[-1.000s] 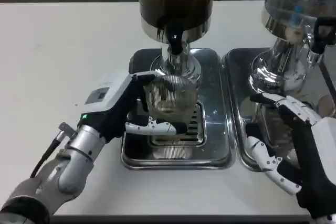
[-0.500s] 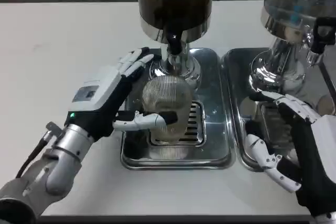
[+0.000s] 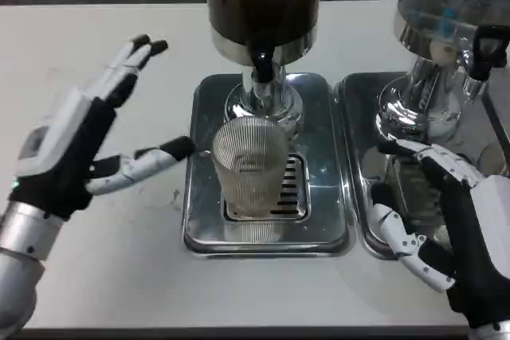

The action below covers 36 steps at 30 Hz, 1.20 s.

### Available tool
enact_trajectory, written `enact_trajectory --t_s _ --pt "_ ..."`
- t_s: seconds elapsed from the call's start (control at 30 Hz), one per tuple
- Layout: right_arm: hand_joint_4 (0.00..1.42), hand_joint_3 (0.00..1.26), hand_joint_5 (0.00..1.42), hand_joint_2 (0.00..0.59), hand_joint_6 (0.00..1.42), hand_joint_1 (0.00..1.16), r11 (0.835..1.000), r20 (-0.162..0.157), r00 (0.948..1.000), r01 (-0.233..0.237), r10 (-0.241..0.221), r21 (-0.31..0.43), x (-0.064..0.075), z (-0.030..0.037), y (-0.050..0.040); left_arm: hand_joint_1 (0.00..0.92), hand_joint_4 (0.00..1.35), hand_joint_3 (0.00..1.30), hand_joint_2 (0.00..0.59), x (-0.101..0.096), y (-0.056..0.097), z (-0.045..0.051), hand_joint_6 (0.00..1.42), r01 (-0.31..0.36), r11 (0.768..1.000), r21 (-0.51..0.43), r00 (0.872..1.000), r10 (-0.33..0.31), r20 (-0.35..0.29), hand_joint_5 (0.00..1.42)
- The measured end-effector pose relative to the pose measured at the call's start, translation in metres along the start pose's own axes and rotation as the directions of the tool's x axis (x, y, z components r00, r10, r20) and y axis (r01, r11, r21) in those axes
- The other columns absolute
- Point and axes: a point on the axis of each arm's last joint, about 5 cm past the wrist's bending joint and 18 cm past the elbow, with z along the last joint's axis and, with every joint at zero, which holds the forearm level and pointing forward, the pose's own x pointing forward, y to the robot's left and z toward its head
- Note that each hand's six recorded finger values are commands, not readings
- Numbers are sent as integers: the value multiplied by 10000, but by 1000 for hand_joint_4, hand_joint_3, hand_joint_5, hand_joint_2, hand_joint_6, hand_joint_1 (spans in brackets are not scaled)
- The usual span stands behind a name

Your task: Grasp the cup under the faucet to collect the drink, then remove the cup.

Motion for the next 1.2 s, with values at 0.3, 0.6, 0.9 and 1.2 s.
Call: enact_trajectory --t_s 0.3,0.6,0.9,1.2 --pt "275 323 221 436 222 346 9999 60 10000 28 -28 109 27 -4 20 0 410 445 69 102 479 224 415 -2618 9185 -2965 9270 3247 1875 492" --pt "253 335 210 437 212 351 9999 16 9999 126 -126 109 21 -26 29 0 147 225 37 525 695 371 186 1627 8066 -5683 9330 616 3545 216" --pt "211 404 192 437 197 354 9993 14 9994 340 -340 181 8 -43 32 0 79 184 63 776 619 374 93 4533 6192 -6412 8769 -1808 4453 142" --pt "203 410 185 437 180 354 9991 -98 9993 360 -358 234 0 -49 59 0 44 164 64 853 484 339 75 4857 5774 -6563 8692 -2395 4326 123"
